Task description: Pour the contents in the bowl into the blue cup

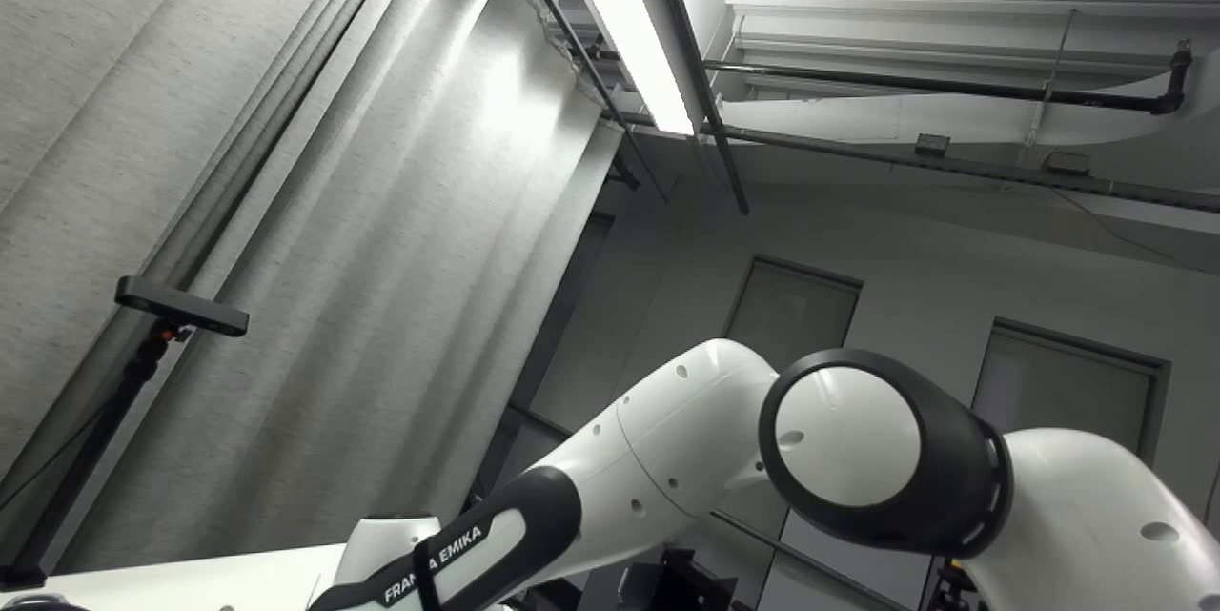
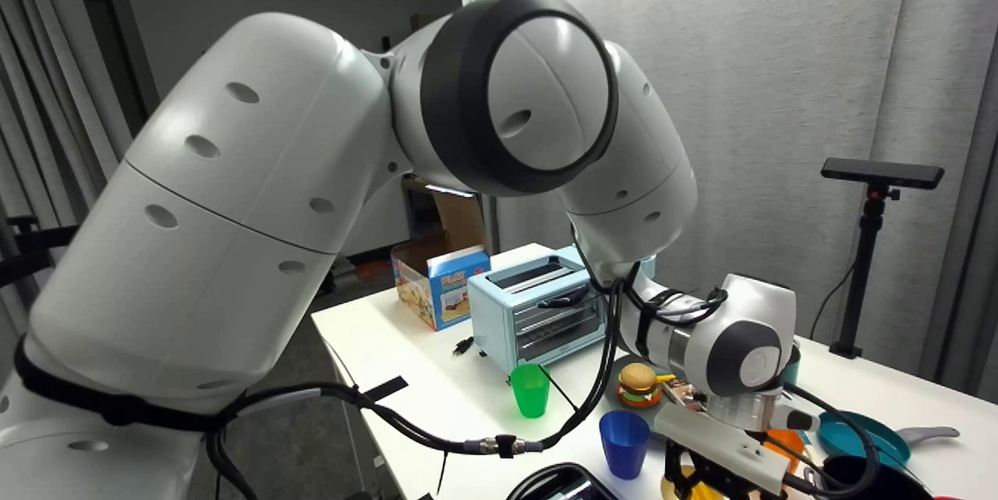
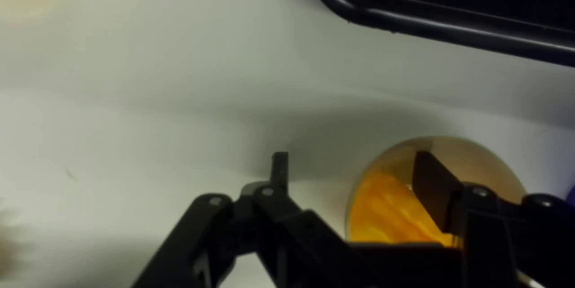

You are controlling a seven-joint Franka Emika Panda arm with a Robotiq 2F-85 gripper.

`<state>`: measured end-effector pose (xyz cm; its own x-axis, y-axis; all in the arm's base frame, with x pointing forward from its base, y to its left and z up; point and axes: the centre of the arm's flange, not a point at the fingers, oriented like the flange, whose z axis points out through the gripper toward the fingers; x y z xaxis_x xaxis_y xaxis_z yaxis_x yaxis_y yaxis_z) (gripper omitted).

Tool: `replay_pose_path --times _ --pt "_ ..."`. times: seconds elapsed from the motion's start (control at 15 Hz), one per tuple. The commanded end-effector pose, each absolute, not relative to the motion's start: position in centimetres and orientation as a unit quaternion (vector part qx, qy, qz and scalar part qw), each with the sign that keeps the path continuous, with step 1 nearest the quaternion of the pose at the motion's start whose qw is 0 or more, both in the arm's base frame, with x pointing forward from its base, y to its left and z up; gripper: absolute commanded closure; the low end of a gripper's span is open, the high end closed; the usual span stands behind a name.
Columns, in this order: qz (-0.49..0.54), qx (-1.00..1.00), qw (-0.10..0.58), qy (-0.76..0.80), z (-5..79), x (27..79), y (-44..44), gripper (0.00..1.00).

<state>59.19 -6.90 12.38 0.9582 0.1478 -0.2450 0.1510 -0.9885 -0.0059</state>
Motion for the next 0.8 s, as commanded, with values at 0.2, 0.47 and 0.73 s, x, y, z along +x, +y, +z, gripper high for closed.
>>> replay_pose_path --times 0.2,0.47,0.73 --pt "-0.117 0.99 0.01 0.074 12.0 59.8 -6.8 0.8" --pt "-0.112 0.991 0.009 0.073 12.7 60.0 -6.8 0.99" --pt "-0.103 0.992 0.008 0.074 13.9 60.3 -6.8 0.98"
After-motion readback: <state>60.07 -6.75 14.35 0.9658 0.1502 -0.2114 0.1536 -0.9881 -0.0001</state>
